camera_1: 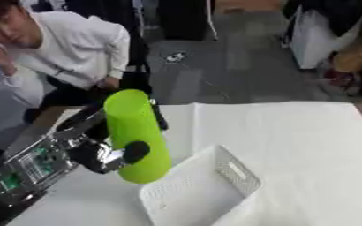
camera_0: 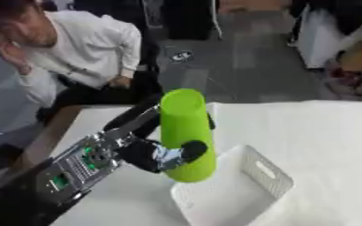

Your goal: Pick up objects on the table and place them in the box.

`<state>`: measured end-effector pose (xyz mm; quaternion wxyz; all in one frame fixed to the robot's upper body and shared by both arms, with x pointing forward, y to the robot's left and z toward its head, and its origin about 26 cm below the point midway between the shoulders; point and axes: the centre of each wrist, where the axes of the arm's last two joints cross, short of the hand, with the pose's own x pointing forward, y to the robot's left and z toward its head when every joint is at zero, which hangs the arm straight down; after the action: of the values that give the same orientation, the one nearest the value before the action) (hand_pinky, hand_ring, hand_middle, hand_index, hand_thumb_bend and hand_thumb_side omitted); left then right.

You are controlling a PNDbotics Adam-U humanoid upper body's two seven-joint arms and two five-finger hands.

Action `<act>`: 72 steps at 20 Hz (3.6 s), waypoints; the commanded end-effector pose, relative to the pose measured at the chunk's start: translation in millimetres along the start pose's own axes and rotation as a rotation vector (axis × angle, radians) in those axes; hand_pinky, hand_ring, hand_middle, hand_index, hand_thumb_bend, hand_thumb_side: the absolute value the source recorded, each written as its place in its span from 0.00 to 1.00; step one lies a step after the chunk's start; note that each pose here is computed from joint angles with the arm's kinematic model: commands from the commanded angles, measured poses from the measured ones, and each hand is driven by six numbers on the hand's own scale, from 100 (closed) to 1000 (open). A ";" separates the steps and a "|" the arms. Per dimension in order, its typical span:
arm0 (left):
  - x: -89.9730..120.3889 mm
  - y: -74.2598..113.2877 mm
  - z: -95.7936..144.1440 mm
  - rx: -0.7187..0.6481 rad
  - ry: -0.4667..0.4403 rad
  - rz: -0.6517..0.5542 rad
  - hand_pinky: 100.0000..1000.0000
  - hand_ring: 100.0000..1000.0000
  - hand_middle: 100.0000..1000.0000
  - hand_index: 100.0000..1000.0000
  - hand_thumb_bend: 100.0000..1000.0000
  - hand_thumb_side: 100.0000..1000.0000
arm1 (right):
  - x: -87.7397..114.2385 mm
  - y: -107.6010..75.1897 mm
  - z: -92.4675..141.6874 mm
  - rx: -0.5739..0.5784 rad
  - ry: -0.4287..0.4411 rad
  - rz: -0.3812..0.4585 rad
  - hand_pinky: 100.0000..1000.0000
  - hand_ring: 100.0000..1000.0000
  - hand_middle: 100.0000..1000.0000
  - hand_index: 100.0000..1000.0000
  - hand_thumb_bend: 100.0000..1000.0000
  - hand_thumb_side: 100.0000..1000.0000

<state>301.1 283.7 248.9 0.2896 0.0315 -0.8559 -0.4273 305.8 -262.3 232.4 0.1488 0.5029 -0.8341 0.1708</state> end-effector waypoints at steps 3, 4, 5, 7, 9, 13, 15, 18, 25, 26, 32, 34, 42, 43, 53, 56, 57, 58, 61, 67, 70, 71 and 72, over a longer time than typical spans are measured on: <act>12.3 5.8 -12.1 -0.106 -0.038 -0.055 0.00 0.00 0.01 0.28 0.00 0.57 | 6.7 0.2 -7.2 0.031 0.002 0.008 0.10 0.22 0.46 0.58 0.00 0.59; 10.8 5.2 -13.3 -0.120 -0.037 -0.062 0.00 0.00 0.01 0.29 0.00 0.58 | 6.8 0.1 -7.6 0.031 0.002 0.007 0.10 0.23 0.46 0.58 0.00 0.62; 8.5 4.8 -14.5 -0.131 -0.036 -0.069 0.00 0.00 0.02 0.29 0.00 0.58 | 6.8 0.0 -8.1 0.032 0.000 0.005 0.10 0.23 0.46 0.58 0.00 0.62; 3.2 4.6 -16.7 -0.149 -0.035 -0.089 0.00 0.00 0.02 0.30 0.00 0.58 | 6.9 -0.1 -9.0 0.032 -0.002 0.002 0.10 0.23 0.46 0.58 0.00 0.62; -4.0 4.3 -18.4 -0.162 -0.032 -0.110 0.00 0.00 0.03 0.30 0.00 0.59 | 7.0 -0.3 -9.9 0.033 -0.004 -0.001 0.10 0.23 0.46 0.58 0.00 0.62; -21.7 6.1 -20.5 -0.166 -0.019 -0.168 0.00 0.00 0.03 0.30 0.00 0.59 | 7.2 -0.5 -11.2 0.035 -0.006 -0.007 0.10 0.23 0.46 0.58 0.00 0.62; -33.2 5.4 -21.0 -0.163 -0.006 -0.197 0.00 0.00 0.03 0.31 0.00 0.57 | 7.1 -0.5 -11.7 0.037 -0.007 -0.010 0.10 0.23 0.46 0.58 0.00 0.62; -48.4 2.9 -22.6 -0.162 0.008 -0.216 0.00 0.00 0.05 0.33 0.00 0.60 | 7.0 -0.5 -12.6 0.040 -0.007 -0.013 0.10 0.23 0.46 0.58 0.00 0.62; -74.1 1.4 -23.6 -0.199 0.026 -0.262 0.00 0.00 0.22 0.46 0.00 0.68 | 7.2 -0.9 -15.8 0.044 -0.013 -0.022 0.10 0.23 0.46 0.58 0.00 0.61; -77.5 1.0 -22.7 -0.211 0.031 -0.269 0.00 0.00 0.22 0.46 0.00 0.68 | 7.3 -1.0 -16.3 0.044 -0.015 -0.024 0.10 0.23 0.46 0.58 0.00 0.62; -91.6 0.3 -16.4 -0.366 0.092 -0.318 0.61 0.83 0.92 0.91 0.00 1.00 | 7.9 -1.3 -17.5 0.046 -0.016 -0.028 0.10 0.23 0.46 0.58 0.00 0.61; -93.7 0.7 -15.3 -0.395 0.103 -0.315 0.81 0.97 1.00 1.00 0.01 1.00 | 7.9 -1.3 -17.5 0.047 -0.016 -0.029 0.10 0.23 0.46 0.58 0.00 0.61; -99.4 4.9 -12.2 -0.435 0.138 -0.254 1.00 1.00 1.00 1.00 0.07 1.00 | 7.9 -1.3 -17.3 0.047 -0.015 -0.027 0.10 0.23 0.46 0.58 0.00 0.61; -99.4 5.6 -12.3 -0.435 0.138 -0.252 1.00 1.00 1.00 1.00 0.11 1.00 | 7.9 -1.3 -17.2 0.047 -0.015 -0.027 0.10 0.23 0.46 0.58 0.00 0.61; -101.5 8.7 -12.9 -0.418 0.134 -0.261 1.00 1.00 1.00 1.00 0.22 1.00 | 8.2 -1.4 -17.6 0.046 -0.017 -0.027 0.10 0.23 0.46 0.58 0.00 0.61; -104.2 9.5 -13.8 -0.404 0.129 -0.269 1.00 1.00 1.00 1.00 0.28 1.00 | 8.3 -1.5 -17.7 0.046 -0.018 -0.027 0.10 0.23 0.46 0.58 0.00 0.61; -105.5 9.6 -13.7 -0.401 0.128 -0.273 1.00 1.00 1.00 1.00 0.29 1.00 | 8.3 -1.5 -17.8 0.046 -0.018 -0.027 0.10 0.23 0.46 0.58 0.00 0.61; -106.7 10.2 -14.1 -0.398 0.124 -0.280 1.00 1.00 1.00 1.00 0.31 1.00 | 8.3 -1.5 -17.8 0.045 -0.019 -0.028 0.10 0.23 0.46 0.58 0.00 0.61; -111.3 12.5 -13.9 -0.386 0.110 -0.309 1.00 1.00 1.00 1.00 0.33 1.00 | 8.4 -1.6 -17.9 0.045 -0.020 -0.028 0.11 0.23 0.46 0.58 0.00 0.61; -121.5 10.2 -11.1 -0.409 0.137 -0.343 1.00 1.00 1.00 1.00 0.18 1.00 | 8.5 -1.7 -18.6 0.044 -0.022 -0.029 0.11 0.23 0.46 0.58 0.00 0.61; -122.0 8.7 -12.6 -0.431 0.128 -0.352 1.00 1.00 1.00 1.00 0.25 1.00 | 8.6 -1.7 -18.8 0.044 -0.023 -0.030 0.11 0.24 0.46 0.58 0.00 0.61; -121.9 8.7 -13.1 -0.442 0.122 -0.362 1.00 1.00 1.00 1.00 0.25 1.00 | 8.6 -1.8 -18.9 0.044 -0.024 -0.030 0.11 0.24 0.46 0.58 0.00 0.61; -121.4 9.2 -13.7 -0.461 0.117 -0.381 1.00 1.00 1.00 1.00 0.29 1.00 | 8.6 -1.8 -19.0 0.044 -0.024 -0.030 0.11 0.24 0.46 0.58 0.00 0.61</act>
<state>409.8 314.8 191.5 0.2696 0.1359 -0.6978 -0.6496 307.5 -260.2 242.3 0.1415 0.5236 -0.8232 0.1680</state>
